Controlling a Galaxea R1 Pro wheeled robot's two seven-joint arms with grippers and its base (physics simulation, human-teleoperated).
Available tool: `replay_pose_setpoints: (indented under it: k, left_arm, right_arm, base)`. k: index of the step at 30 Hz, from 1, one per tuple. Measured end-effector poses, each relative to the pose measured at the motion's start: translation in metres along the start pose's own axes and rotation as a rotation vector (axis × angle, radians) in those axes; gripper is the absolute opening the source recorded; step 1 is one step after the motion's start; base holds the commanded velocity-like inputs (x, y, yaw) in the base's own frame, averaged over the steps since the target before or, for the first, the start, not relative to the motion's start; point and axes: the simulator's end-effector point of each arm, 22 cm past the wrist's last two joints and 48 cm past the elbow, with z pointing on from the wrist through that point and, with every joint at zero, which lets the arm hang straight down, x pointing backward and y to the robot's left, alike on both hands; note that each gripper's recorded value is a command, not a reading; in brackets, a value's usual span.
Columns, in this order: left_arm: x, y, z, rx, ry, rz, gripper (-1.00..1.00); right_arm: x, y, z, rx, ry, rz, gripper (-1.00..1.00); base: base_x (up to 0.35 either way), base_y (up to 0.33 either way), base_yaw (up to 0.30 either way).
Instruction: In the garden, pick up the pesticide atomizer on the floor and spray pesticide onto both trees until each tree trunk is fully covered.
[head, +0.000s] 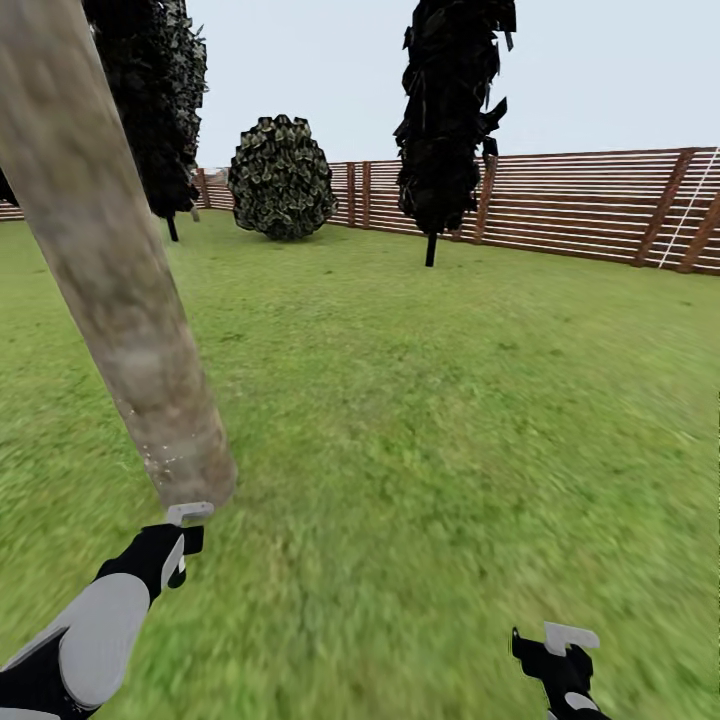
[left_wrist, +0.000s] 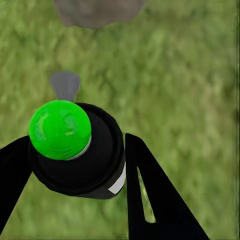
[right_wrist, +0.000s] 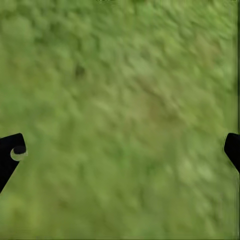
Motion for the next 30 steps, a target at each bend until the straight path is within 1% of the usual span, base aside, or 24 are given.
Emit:
replay_pose_setpoints:
  k: [4, 13, 20, 23, 24, 26, 29, 30]
  left_arm:
    - [0.000, 0.000, 0.000, 0.000, 0.000, -0.001, -1.00]
    - [-0.001, 0.003, 0.000, -0.004, -0.001, -0.001, -1.00]
    - [-0.001, 0.006, 0.000, -0.014, -0.002, -0.001, -1.00]
    - [-0.001, 0.006, 0.000, -0.014, -0.001, -0.002, -1.00]
    - [-0.001, 0.005, 0.000, -0.011, -0.001, -0.011, -1.00]
    - [0.000, 0.002, 0.000, 0.004, 0.000, -0.053, -1.00]
    - [0.000, -0.003, 0.000, 0.012, 0.000, -0.065, -1.00]
    - [-0.001, -0.012, -0.001, 0.024, 0.000, -0.066, -1.00]
  right_arm:
    - [0.000, 0.000, 0.000, 0.000, 0.000, 0.000, 1.00]
    - [0.000, 0.000, 0.000, 0.000, 0.000, 0.000, 1.00]
    - [0.000, 0.000, 0.000, -0.001, 0.000, 0.000, 1.00]
    - [0.000, 0.000, 0.000, -0.001, 0.000, 0.000, 1.00]
    - [0.000, 0.000, 0.000, -0.001, 0.001, 0.000, 1.00]
    - [0.000, 0.000, 0.000, -0.001, 0.001, 0.000, 1.00]
    - [0.000, 0.000, 0.000, -0.001, 0.001, 0.000, 1.00]
    - [0.000, 0.000, 0.000, -0.001, 0.001, 0.000, 1.00]
  base:
    - [0.100, -0.274, 0.186]
    - [0.131, -0.259, 0.273]
    - [0.272, -0.150, 0.277]
    - [0.151, -0.069, 0.277]
    - [0.031, -0.014, 0.277]
    - [0.010, -0.004, 0.277]
    - [0.002, -0.001, 0.277]
    - [0.000, 0.000, 0.278]
